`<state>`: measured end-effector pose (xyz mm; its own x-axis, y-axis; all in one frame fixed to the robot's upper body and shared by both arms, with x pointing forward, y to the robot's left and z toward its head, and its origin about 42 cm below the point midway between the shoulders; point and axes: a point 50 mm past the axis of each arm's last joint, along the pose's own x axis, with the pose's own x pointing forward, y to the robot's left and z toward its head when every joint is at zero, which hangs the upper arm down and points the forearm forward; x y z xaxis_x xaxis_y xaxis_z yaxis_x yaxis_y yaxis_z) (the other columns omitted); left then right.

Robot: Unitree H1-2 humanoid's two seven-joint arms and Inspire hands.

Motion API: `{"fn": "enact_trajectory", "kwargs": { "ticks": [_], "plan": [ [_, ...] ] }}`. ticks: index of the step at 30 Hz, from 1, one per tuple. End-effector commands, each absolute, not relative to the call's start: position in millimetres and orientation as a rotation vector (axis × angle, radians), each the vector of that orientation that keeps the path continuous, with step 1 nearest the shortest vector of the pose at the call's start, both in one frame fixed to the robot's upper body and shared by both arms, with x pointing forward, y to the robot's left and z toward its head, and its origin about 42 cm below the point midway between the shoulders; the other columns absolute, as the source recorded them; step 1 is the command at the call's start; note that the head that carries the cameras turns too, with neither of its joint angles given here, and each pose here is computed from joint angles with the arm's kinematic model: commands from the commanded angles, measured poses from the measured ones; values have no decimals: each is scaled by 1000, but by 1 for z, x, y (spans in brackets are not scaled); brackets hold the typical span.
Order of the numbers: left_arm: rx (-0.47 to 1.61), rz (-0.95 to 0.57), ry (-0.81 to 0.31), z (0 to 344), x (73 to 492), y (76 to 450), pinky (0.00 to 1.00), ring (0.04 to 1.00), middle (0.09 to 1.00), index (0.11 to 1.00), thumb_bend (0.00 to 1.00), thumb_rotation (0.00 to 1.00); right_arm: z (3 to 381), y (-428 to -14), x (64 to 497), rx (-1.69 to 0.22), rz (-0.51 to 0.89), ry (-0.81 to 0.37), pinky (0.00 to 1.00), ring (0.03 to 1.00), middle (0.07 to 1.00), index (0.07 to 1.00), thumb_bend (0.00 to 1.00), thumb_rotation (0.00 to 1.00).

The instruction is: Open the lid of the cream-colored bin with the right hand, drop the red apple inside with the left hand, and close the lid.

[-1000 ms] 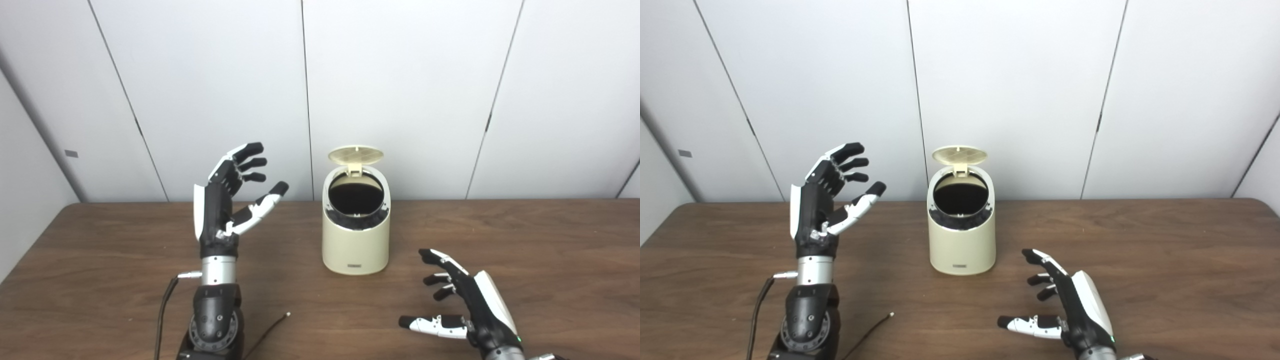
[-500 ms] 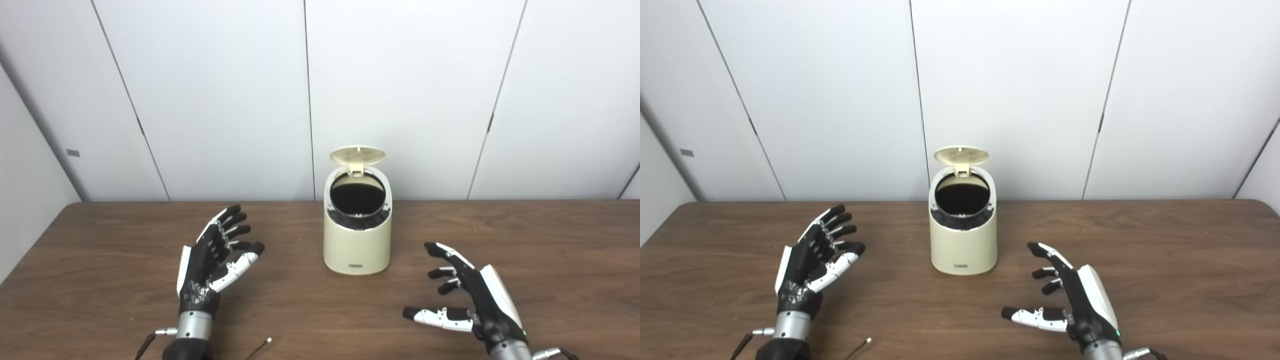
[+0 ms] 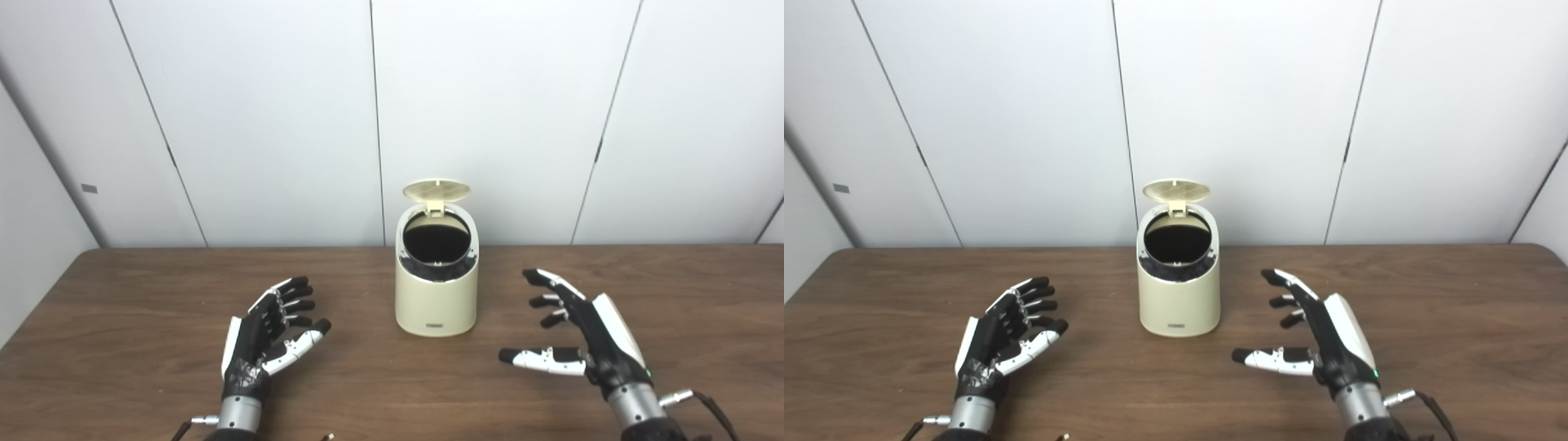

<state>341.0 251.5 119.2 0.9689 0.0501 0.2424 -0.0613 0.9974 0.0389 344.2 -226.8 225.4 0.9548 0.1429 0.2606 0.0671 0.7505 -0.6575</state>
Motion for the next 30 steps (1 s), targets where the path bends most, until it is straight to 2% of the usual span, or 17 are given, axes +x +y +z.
{"fn": "enact_trajectory", "kwargs": {
  "ticks": [1,3,6,10,11,13,16,22,24,30],
  "plan": [
    [32,53,-227,105,336,247,585,672,723,739,636,12,270,-221,363,-772,50,-431,629,782,838,832,787,358],
    [20,50,-220,102,336,245,592,670,718,735,638,3,286,-219,377,-796,70,-444,636,792,843,843,805,399],
    [22,43,-214,98,336,243,590,658,709,745,631,0,310,-214,397,-811,103,-465,689,832,864,851,852,359],
    [26,44,-208,95,337,241,592,654,700,757,659,18,338,-205,415,-862,142,-473,782,869,890,862,838,340],
    [26,44,-208,95,337,240,598,658,700,757,658,20,342,-203,418,-873,145,-469,722,862,891,863,844,357],
    [28,44,-208,94,337,240,607,662,700,756,656,24,350,-201,422,-904,150,-460,673,852,893,866,844,375],
    [32,43,-209,93,338,239,598,658,695,752,660,24,361,-197,428,-1001,154,-474,676,823,880,871,812,444],
    [34,42,-204,93,338,237,588,647,684,750,667,2,376,-183,439,-1091,178,-440,655,847,906,899,785,564],
    [39,39,-203,92,338,236,592,648,683,748,667,0,380,-178,443,-1135,192,-447,684,860,909,902,779,606],
    [36,34,-199,91,338,235,606,658,690,750,663,0,387,-169,449,-1223,252,-480,792,923,902,887,776,639]
  ]
}}
